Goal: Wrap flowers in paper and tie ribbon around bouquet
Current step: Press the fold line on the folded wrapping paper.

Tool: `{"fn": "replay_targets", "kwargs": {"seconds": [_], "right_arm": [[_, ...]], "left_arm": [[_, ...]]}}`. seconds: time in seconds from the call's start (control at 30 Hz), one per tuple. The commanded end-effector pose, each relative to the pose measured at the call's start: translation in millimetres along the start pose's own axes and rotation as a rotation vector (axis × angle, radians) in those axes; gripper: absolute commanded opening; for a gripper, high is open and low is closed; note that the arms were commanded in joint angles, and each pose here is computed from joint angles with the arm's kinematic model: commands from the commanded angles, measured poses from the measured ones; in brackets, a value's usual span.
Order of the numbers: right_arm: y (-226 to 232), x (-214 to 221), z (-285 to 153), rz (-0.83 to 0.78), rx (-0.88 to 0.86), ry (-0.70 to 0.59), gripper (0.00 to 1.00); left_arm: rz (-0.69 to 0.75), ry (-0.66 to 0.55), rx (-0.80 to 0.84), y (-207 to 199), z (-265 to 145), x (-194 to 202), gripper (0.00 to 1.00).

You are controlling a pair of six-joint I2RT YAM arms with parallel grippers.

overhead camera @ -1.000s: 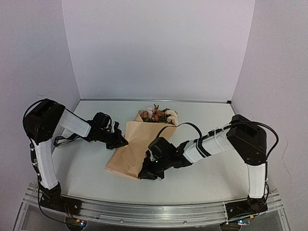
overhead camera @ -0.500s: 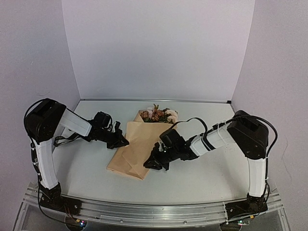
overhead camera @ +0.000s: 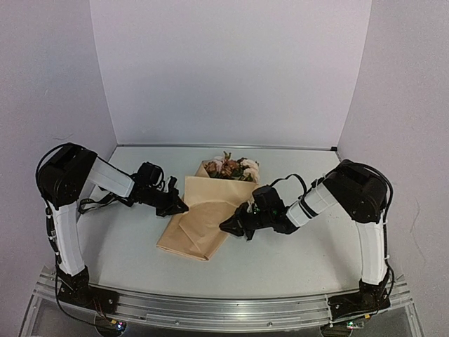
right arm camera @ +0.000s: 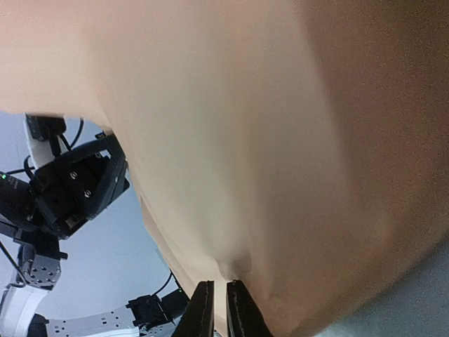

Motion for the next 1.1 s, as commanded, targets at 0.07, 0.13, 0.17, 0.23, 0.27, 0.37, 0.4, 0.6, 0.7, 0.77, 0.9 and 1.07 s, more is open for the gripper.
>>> {"fn": "replay_targets", "kwargs": {"seconds": [0.07, 0.13, 0.17, 0.23, 0.27, 0.37, 0.4, 0.6, 0.7, 0.77, 0.9, 1.07], "right_arm": [[-23, -32, -15, 0.116, 0.044, -0.130, 0.11], [-16, -39, -17, 0.119, 0.023, -0.141, 0.11], [-14, -43, -17, 0.121, 0.016, -0.147, 0.11], [-6, -52, -18, 0.126, -0.008, -0.162, 0.11], [-3, -56, -20, 0.131, -0.017, -0.171, 0.11], [6, -73, -25, 0.140, -0.049, -0.210, 0.11], [8, -80, -26, 0.147, -0.058, -0.224, 0.11], [12, -118, -35, 0.197, -0.074, -0.304, 0.11], [14, -135, -37, 0.208, -0.064, -0.344, 0.11], [18, -146, -36, 0.213, -0.057, -0.360, 0.11], [33, -164, -39, 0.211, -0.075, -0.401, 0.11], [64, -168, -46, 0.167, -0.128, -0.412, 0.11]], "left_arm": [[-0.159, 0.202, -0.247, 57, 9, 51, 0.00], [-0.158, 0.204, -0.249, 57, 9, 51, 0.00], [-0.157, 0.203, -0.248, 57, 8, 51, 0.00], [-0.154, 0.205, -0.248, 57, 8, 51, 0.00], [-0.153, 0.208, -0.245, 57, 8, 51, 0.00], [-0.148, 0.210, -0.242, 56, 9, 50, 0.00], [-0.147, 0.211, -0.242, 56, 8, 49, 0.00], [-0.135, 0.212, -0.237, 53, 8, 46, 0.00], [-0.131, 0.212, -0.232, 52, 7, 45, 0.00], [-0.128, 0.213, -0.229, 51, 7, 45, 0.00], [-0.120, 0.213, -0.228, 49, 6, 44, 0.00], [-0.112, 0.215, -0.216, 46, 6, 41, 0.00]]}}
Point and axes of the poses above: each gripper's point midway between its finger pads, its own z axis out along the fingers, its own y axis along the line the jaws close on, x = y × z, the point moved 9 cm from there along -z, back along the fingers, and after that the axes turned 2 degrees about z, right-handed, at the moved point
